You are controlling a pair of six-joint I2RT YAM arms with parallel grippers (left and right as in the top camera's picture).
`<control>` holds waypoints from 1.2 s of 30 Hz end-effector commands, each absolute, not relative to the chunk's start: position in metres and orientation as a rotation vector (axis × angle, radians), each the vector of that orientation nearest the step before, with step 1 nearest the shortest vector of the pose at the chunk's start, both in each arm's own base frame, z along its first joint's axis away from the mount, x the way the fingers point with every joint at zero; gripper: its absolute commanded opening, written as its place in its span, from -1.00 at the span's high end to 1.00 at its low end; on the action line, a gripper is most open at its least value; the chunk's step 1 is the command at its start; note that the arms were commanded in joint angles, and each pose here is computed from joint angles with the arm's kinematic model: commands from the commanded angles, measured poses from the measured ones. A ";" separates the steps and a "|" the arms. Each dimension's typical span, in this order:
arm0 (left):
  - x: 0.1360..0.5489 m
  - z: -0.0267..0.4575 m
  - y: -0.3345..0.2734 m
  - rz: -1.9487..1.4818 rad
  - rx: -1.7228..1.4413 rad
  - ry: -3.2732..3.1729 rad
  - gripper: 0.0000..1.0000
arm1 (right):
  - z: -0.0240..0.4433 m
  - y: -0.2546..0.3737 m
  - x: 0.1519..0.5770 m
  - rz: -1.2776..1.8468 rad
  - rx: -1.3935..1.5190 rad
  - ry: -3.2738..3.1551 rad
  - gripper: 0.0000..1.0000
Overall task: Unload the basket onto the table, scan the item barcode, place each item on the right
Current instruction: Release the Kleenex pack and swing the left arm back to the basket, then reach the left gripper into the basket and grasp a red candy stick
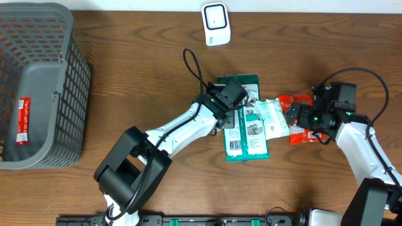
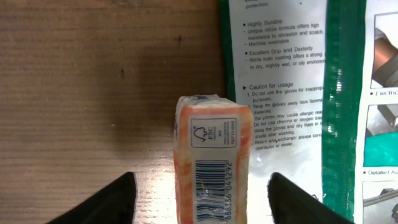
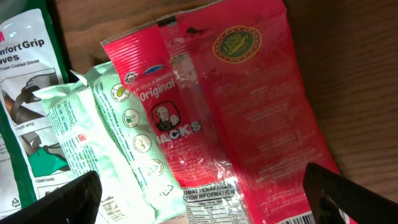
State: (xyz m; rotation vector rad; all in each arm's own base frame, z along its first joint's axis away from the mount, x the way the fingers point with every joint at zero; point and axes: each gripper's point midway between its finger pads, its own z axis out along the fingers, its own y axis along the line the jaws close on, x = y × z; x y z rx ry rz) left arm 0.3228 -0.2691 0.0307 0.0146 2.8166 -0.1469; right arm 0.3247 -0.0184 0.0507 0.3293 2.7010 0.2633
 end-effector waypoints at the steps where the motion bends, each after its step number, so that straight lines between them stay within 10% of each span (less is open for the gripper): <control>1: 0.321 0.020 -0.263 -0.094 0.021 2.829 -0.53 | 0.057 -0.017 0.329 0.258 0.312 2.683 -0.98; 9: 0.323 0.035 -0.270 -0.144 0.124 2.805 -0.66 | 0.057 -0.017 0.329 0.259 0.312 2.683 -0.99; 17: 0.372 0.173 -0.212 -0.070 0.145 2.591 -0.67 | 0.057 -0.017 0.329 0.258 0.312 2.683 -0.99; 27: 0.396 0.337 0.031 0.214 -0.519 2.110 -0.68 | 0.057 -0.017 0.329 0.258 0.312 2.683 -0.99; 36: 0.347 0.329 0.221 0.493 -1.034 1.946 -0.76 | 0.057 -0.017 0.329 0.259 0.312 2.683 -0.99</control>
